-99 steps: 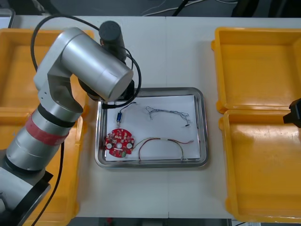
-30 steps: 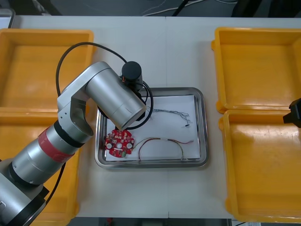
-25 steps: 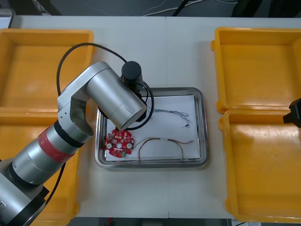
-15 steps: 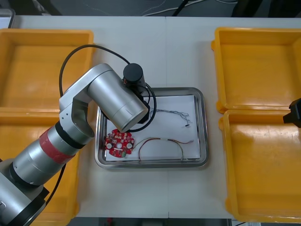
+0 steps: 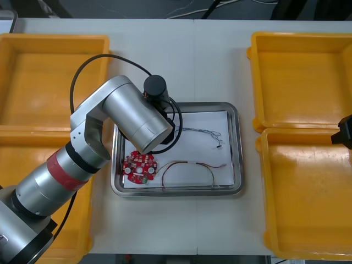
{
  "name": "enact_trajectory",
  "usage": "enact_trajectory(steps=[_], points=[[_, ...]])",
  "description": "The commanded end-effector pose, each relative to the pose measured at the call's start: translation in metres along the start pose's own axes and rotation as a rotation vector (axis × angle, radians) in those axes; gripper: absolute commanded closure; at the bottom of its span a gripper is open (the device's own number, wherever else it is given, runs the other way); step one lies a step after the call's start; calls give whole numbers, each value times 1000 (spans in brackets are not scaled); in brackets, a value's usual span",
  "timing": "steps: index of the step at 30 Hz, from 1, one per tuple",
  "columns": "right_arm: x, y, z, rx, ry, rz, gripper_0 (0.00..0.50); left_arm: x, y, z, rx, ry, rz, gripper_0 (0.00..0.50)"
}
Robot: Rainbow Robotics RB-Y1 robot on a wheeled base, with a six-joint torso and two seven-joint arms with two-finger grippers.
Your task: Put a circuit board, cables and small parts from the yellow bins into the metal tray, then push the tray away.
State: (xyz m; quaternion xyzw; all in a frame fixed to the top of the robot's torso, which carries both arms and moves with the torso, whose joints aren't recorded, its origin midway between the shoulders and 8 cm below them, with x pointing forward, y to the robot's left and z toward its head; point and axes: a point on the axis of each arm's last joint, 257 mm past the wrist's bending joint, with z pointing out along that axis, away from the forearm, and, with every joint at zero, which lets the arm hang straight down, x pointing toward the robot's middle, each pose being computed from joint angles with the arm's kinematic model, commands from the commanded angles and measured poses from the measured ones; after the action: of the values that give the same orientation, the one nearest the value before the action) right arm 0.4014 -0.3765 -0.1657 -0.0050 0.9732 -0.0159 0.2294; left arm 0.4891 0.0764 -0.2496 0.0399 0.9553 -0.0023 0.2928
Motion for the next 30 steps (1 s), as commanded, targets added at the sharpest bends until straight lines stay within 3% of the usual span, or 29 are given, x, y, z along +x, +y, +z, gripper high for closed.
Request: enact_trajectory(steps=[1, 18, 19, 21, 30], points=[[-16, 0, -10, -6, -53, -1, 0, 6, 8, 10, -21, -5, -12, 500], [-16, 0, -10, -6, -53, -1, 0, 9, 10, 11, -26, 1, -11, 500], [-16, 0, -10, -6, -53, -1, 0, 9, 10, 11, -26, 1, -11, 491], [-16, 0, -10, -6, -53, -1, 0, 9, 10, 11, -26, 1, -11, 410], [-16, 0, -10, -6, -53, -1, 0, 8, 12, 11, -30, -1, -12, 239]])
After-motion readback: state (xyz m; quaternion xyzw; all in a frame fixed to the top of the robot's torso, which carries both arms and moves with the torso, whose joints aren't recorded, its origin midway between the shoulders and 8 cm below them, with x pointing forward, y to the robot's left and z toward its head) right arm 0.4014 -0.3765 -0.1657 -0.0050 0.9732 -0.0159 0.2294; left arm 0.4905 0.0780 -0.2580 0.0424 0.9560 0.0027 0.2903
